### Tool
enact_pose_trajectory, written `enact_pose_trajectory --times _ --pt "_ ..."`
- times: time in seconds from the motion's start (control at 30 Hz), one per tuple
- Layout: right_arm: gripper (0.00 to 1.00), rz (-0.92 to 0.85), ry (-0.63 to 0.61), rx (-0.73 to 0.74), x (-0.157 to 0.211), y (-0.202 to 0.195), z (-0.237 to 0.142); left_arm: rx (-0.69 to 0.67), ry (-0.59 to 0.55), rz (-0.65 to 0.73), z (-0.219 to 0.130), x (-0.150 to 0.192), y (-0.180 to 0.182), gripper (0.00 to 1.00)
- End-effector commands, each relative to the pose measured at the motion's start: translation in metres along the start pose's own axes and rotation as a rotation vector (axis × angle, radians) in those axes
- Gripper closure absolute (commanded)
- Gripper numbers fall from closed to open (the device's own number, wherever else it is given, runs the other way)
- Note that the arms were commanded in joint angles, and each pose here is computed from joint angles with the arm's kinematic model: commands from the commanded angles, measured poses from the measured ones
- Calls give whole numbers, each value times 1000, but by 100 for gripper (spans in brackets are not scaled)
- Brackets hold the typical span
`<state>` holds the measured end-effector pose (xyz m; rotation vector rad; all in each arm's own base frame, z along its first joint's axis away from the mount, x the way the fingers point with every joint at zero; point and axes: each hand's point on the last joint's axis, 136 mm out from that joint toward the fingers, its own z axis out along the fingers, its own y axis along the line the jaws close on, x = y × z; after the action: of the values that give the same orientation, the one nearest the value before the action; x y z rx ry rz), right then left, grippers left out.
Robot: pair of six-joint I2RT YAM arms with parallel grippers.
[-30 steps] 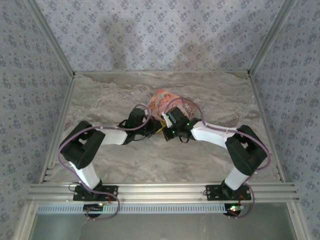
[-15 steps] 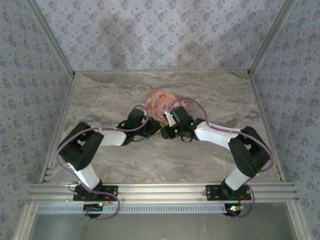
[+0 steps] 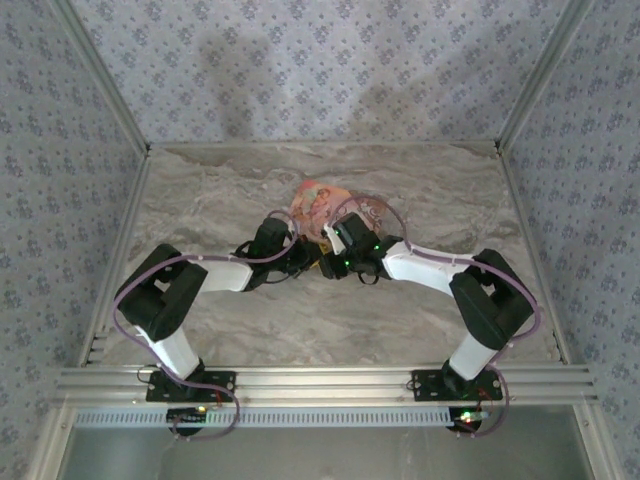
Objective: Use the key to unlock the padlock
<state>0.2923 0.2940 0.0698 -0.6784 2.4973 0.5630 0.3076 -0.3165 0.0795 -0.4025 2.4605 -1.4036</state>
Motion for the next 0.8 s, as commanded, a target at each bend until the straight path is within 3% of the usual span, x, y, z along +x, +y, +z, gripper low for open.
enact_pose_trajectory --times 0.0,0.2,0.27,0.33,0.53,0.57,0.7,0.77 --pt "66 -18 12 14 -3 0 2 67 -7 26 -8 -5 -25 100" --pt "70 -13 23 7 0 0 5 70 -13 25 -10 -7 -26 100" --pt "88 -14 21 -11 0 2 5 70 -15 27 -11 -7 -26 100" --pt "99 -8 20 -22 0 3 5 69 -17 25 -12 -7 -25 100" --pt "100 -9 17 -12 0 1 4 53 -21 21 -14 -6 -19 100" --pt "99 -17 20 -9 1 1 4 42 -24 18 -14 -6 -17 98" --pt "100 -73 34 22 6 1 6 -19 -44 10 -22 -5 -3 70" --pt "100 -111 38 39 8 1 8 -41 -62 9 -29 -6 2 64"
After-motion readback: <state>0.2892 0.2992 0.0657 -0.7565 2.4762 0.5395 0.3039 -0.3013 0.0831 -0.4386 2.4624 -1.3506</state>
